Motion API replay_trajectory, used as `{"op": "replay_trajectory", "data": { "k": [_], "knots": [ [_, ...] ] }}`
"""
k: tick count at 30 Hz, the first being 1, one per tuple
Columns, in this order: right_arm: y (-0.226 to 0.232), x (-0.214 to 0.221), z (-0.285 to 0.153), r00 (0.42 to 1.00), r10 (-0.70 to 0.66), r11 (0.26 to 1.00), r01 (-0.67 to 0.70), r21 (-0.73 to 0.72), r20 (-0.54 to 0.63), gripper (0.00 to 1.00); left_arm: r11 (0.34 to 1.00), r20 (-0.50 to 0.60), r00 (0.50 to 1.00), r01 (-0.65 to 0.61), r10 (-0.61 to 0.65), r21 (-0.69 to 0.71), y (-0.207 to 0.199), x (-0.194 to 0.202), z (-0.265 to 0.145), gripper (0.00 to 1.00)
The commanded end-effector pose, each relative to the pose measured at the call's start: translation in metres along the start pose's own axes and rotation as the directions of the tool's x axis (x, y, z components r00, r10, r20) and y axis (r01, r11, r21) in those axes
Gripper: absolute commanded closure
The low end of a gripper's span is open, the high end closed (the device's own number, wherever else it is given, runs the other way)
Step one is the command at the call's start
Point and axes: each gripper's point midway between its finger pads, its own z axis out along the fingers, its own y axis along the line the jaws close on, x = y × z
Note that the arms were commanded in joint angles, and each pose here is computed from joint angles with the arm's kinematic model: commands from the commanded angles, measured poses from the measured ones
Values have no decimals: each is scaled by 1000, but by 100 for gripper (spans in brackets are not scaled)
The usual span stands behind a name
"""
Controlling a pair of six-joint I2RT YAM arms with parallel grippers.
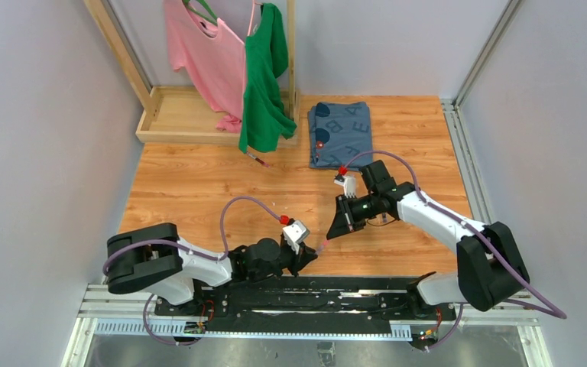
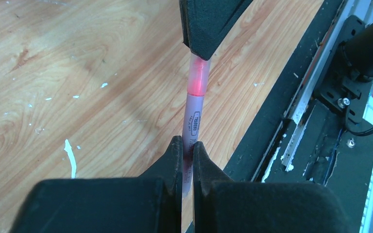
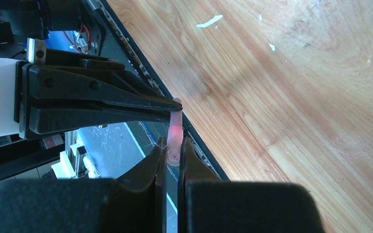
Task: Insert the pens into the pen caps
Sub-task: Insert the pen cap onto the pen.
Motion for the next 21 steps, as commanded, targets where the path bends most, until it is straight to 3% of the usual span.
{"op": "replay_trajectory", "data": {
  "k": [1, 21],
  "knots": [
    [-3, 28, 8, 994, 37, 999, -34, 27, -100, 100, 1000, 110, 994, 28, -26, -12, -2, -29, 11, 100],
    [-3, 23, 6, 995, -4, 997, 11, 72, -100, 99, 996, -42, 999, -15, 11, -93, 14, 11, 22, 72]
  ]
}}
